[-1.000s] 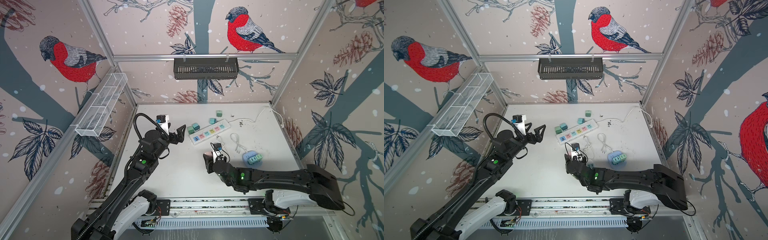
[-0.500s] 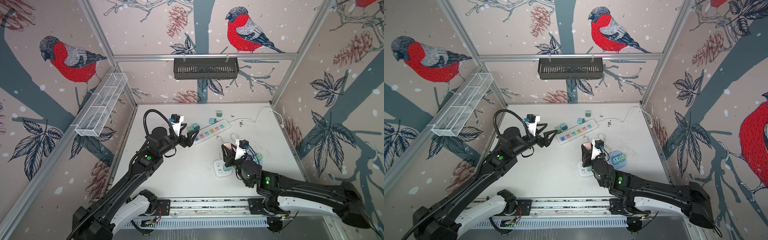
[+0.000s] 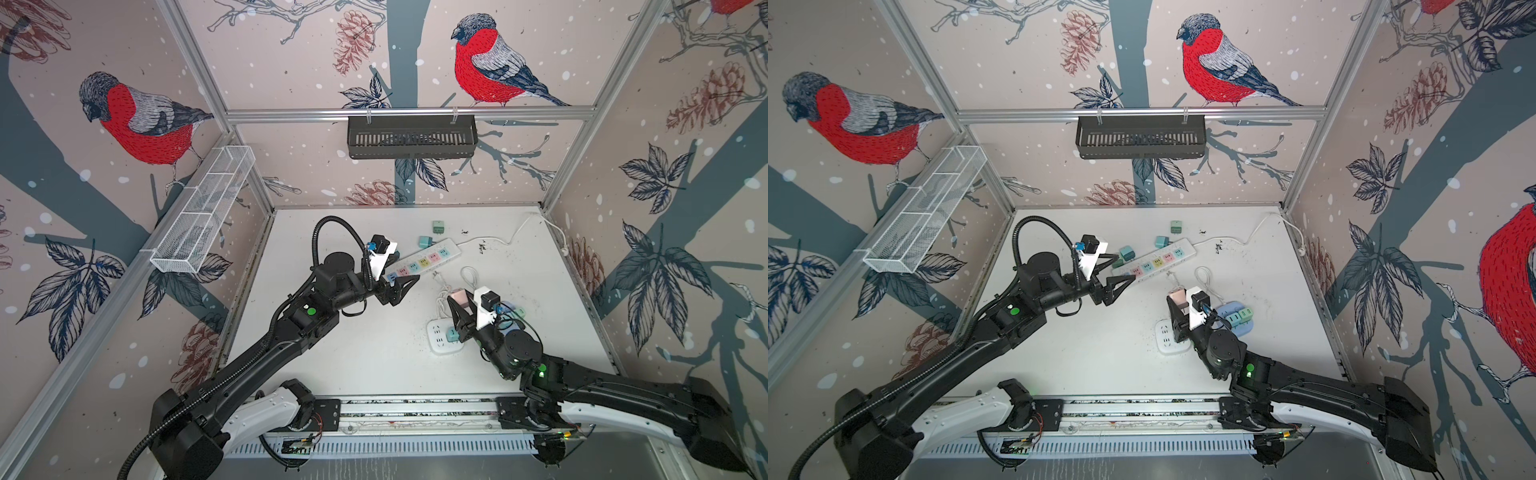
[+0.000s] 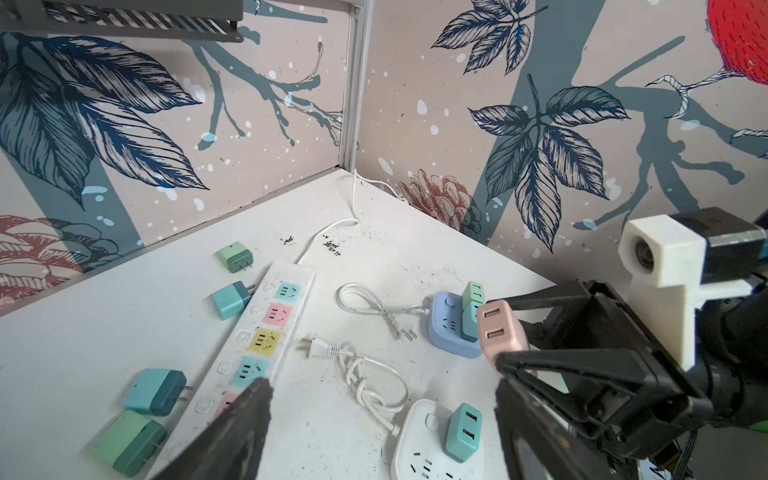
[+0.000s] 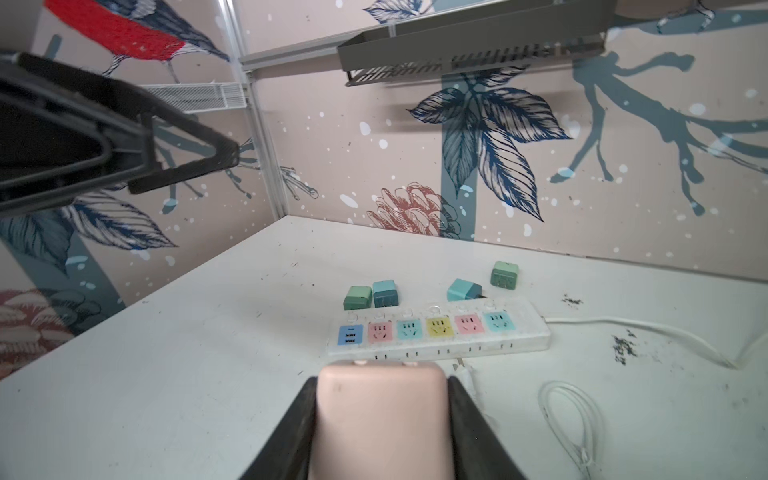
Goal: Insert the plug
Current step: 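Lift the pink adapter with the right gripper toward the left gripper, then close the left gripper on the pink adapter held by the right gripper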
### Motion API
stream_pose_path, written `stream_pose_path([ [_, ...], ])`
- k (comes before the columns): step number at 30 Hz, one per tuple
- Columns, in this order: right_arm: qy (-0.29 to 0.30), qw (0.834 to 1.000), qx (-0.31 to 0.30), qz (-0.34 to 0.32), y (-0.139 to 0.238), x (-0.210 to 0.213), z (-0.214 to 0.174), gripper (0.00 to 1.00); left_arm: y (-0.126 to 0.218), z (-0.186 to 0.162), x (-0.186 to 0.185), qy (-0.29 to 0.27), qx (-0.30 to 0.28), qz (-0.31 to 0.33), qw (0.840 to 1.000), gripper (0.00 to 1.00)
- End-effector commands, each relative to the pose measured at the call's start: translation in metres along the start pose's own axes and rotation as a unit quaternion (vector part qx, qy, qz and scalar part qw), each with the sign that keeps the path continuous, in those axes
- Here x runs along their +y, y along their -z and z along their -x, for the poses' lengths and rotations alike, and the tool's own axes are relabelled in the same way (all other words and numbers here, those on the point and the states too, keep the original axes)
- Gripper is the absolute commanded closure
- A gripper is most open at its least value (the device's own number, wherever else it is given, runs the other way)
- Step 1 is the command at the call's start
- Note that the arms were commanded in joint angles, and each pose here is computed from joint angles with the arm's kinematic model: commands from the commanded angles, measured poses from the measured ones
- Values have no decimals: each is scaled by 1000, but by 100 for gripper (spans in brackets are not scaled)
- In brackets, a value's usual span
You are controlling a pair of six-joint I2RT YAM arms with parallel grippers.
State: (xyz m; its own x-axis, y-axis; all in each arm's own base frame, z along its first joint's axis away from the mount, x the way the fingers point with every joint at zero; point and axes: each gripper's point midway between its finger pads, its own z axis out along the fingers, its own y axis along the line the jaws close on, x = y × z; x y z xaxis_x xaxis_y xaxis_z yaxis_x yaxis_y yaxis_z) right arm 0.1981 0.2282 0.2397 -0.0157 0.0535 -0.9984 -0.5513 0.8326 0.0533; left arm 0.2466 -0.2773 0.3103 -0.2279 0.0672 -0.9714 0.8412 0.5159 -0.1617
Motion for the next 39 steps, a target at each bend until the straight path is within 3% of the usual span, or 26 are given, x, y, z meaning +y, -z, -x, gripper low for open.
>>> stream_pose_path([
  [1,63,995,-46,53,1,20,21,85,-2,3,-8,-23,-2,-14,1000,16],
  [4,91,992,-56,62,1,24,22,87,-3,3,-15,-30,4,-24,999,16],
  [10,165,973,-85,140,8,57,21,87,-11,-6,-23,-48,24,-35,998,19],
  [17,227,959,-134,108,17,48,24,90,-17,-9,-38,-52,35,-74,995,22],
  [22,236,955,-161,78,21,35,36,91,-13,-9,-51,-61,34,-97,993,22],
  [31,268,940,-194,83,23,37,45,90,-16,-18,-85,-96,50,-150,983,22],
  [39,273,933,-211,104,28,46,49,90,-28,-27,-104,-126,69,-145,979,25],
])
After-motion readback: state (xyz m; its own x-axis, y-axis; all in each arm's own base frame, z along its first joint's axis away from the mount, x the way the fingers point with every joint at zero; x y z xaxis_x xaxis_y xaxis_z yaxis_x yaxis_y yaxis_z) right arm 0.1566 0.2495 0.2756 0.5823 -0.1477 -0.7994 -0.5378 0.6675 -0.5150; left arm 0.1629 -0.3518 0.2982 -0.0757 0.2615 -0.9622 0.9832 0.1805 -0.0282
